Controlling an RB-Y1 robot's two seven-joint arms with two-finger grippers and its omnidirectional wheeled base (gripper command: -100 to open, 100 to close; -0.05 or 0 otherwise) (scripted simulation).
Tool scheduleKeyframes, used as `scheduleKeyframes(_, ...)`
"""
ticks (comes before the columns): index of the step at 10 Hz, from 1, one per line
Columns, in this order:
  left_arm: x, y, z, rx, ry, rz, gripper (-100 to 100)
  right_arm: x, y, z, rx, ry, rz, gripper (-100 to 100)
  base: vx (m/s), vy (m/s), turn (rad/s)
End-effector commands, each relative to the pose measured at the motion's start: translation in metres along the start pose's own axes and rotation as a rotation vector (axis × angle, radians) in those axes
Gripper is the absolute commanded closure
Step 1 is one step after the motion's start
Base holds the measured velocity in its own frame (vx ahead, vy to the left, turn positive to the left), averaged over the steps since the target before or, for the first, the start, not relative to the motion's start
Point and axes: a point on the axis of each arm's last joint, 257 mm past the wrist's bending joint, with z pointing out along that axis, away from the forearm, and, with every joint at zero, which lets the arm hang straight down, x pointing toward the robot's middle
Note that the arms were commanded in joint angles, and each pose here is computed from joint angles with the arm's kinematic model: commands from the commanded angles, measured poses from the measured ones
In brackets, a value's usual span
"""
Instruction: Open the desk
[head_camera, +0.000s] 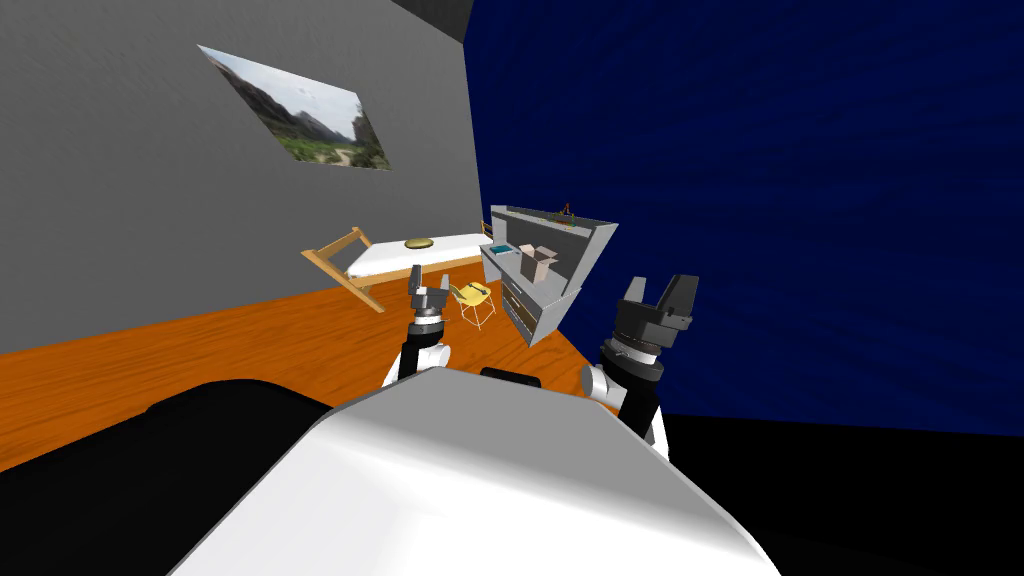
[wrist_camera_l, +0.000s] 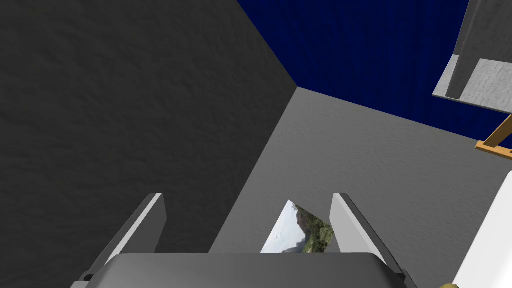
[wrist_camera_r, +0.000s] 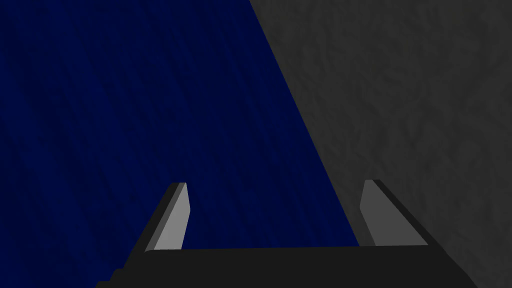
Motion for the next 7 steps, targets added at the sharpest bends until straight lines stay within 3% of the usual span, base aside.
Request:
scheduleKeyframes(1, 0.0, 0.0, 0.0, 0.0, 0.0, 0.0, 0, 0.0, 0.0, 0.0, 0.0, 0.0, 0.0, 0, 0.0, 0.0, 0.0)
scheduleKeyframes(7, 0.0, -0.0001, 0.0001, 0.0, 0.0, 0.0, 0, 0.0, 0.0001, 0.0001, 0.0, 0.0, 0.0, 0, 0.0, 0.0, 0.0)
